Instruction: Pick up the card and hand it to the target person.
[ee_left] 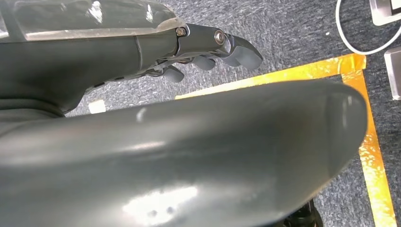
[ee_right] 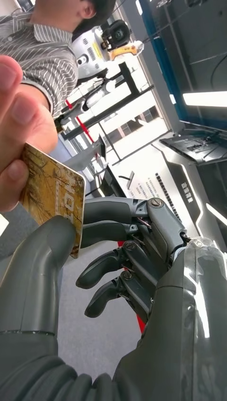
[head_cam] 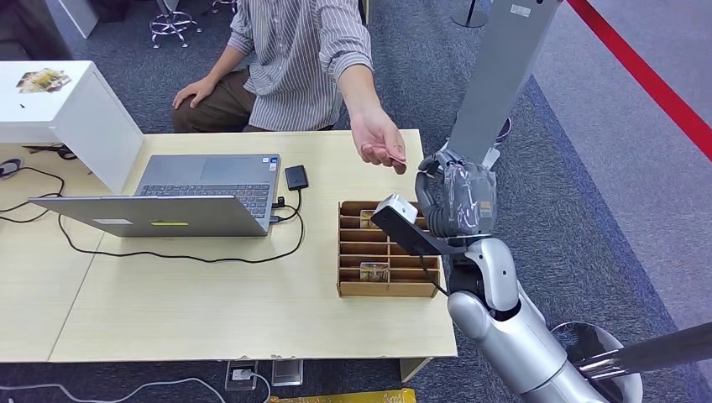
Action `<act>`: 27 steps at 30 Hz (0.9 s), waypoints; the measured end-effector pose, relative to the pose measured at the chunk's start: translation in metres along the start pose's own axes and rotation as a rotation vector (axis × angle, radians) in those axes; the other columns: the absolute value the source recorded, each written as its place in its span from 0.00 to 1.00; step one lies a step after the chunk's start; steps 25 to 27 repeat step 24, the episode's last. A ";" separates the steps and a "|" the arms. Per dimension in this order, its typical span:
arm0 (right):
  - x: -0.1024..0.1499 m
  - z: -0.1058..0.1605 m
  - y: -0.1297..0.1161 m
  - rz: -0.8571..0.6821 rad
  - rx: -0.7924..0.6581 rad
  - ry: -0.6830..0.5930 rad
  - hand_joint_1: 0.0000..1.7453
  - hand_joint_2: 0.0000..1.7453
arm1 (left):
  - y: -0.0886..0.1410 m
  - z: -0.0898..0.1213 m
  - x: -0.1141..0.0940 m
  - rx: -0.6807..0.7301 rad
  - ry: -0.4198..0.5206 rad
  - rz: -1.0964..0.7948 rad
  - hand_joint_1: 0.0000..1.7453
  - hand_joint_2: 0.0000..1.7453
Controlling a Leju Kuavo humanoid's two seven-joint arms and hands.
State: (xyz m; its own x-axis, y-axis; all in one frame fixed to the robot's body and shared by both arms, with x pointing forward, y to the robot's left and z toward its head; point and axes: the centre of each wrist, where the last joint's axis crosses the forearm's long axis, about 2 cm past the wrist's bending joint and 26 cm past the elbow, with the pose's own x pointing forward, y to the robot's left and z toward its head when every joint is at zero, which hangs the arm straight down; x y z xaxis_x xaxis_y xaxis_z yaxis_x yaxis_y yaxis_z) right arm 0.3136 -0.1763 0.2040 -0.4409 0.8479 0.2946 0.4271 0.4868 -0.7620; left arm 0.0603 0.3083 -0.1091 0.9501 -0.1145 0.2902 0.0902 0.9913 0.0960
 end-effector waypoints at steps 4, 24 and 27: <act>-0.001 0.001 0.001 -0.001 0.004 0.005 0.45 1.00 | 0.000 0.000 0.000 0.000 -0.001 0.000 0.00 0.50; -0.003 0.059 -0.004 -0.744 0.276 0.272 0.00 1.00 | 0.004 0.000 -0.002 0.022 0.049 0.039 0.00 0.00; -0.003 0.059 -0.004 -0.744 0.276 0.272 0.00 1.00 | 0.004 0.000 -0.002 0.022 0.049 0.039 0.00 0.00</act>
